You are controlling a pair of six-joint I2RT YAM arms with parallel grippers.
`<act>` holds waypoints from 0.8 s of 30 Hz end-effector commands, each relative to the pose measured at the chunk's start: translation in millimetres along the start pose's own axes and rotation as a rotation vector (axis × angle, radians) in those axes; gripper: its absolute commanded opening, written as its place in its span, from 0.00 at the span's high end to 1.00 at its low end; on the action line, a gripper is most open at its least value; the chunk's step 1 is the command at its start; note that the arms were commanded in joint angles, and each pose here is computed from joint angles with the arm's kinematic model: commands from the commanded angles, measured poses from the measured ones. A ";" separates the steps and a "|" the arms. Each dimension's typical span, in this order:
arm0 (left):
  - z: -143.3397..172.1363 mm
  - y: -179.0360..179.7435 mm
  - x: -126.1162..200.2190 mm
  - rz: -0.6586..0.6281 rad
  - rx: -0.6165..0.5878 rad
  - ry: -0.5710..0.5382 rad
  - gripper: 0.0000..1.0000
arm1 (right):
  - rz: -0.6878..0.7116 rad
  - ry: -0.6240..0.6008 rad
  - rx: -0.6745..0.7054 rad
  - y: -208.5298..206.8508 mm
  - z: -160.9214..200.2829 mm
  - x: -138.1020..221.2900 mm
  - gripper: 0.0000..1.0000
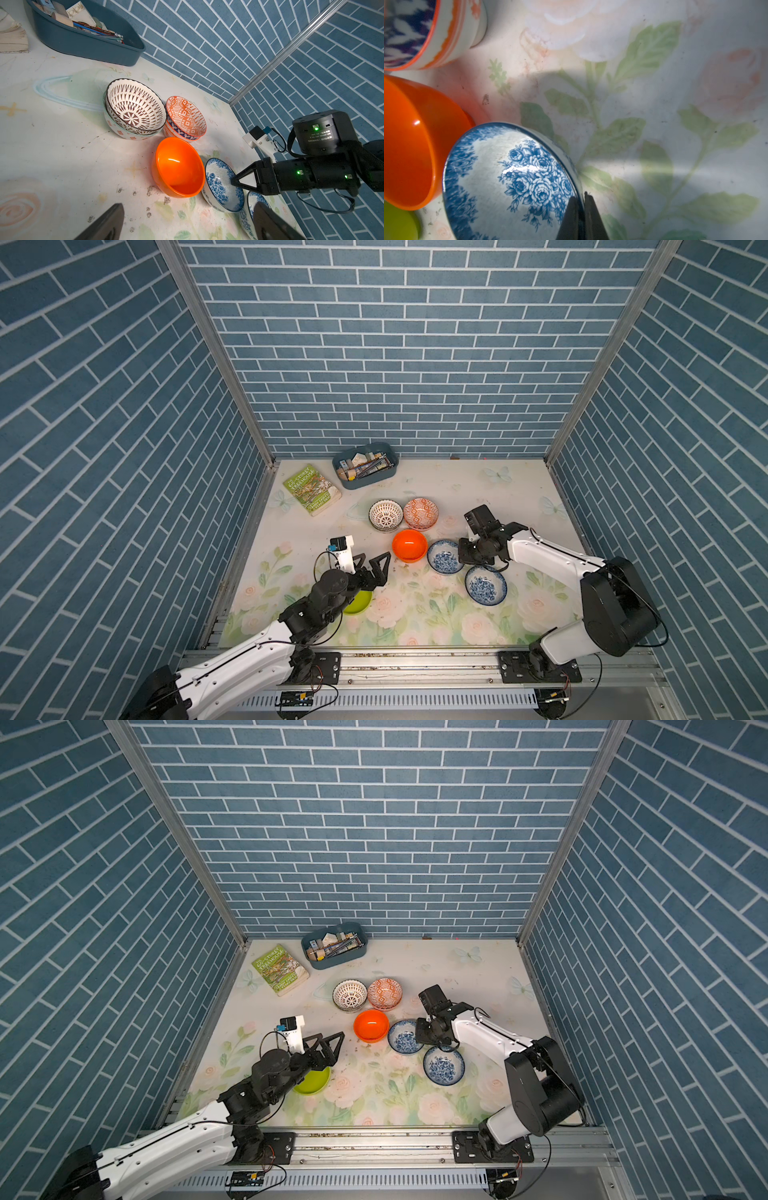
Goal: Stack the bowls
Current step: Pick up the bowl from the center of the board, then place the bowl at the center of the board.
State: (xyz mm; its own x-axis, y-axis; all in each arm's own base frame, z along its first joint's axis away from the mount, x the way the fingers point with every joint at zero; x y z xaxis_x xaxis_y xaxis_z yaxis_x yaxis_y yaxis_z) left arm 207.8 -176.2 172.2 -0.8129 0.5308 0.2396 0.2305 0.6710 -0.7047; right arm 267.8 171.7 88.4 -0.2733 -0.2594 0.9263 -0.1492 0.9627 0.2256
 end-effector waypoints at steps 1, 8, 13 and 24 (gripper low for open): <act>-10.1 -10.9 -0.5 0.027 0.008 -0.022 0.00 | 0.042 -0.053 -0.033 -18.7 -11.4 9.2 1.00; -10.1 -10.4 -1.3 0.024 0.008 -0.022 0.00 | 0.030 -0.133 -0.121 -41.7 -39.2 15.9 1.00; -10.1 -10.0 -1.2 0.023 0.009 -0.023 0.00 | 0.001 -0.155 -0.142 -41.4 -62.8 11.6 1.00; -11.8 -8.8 -0.2 0.027 0.012 -0.030 0.00 | 0.006 -0.177 -0.159 -42.4 -107.0 -2.9 1.00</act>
State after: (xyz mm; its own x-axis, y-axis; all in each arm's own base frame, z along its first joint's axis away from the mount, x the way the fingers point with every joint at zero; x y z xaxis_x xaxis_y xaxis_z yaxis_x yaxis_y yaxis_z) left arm 209.8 -175.8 172.4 -0.8141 0.5275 0.2428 0.2256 0.6725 -0.7048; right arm 357.9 135.5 93.4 -0.3841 -0.2268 0.8950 0.0275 0.9661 0.2566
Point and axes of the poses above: each gripper's point midway between its finger pads, its own x axis back along the fingers, its own y axis along the line the jaws close on, z = x × y, the point moved 3 cm from there along x, back along the fingers, and after that the axes turned 7 degrees about x, right-handed, at the moved point
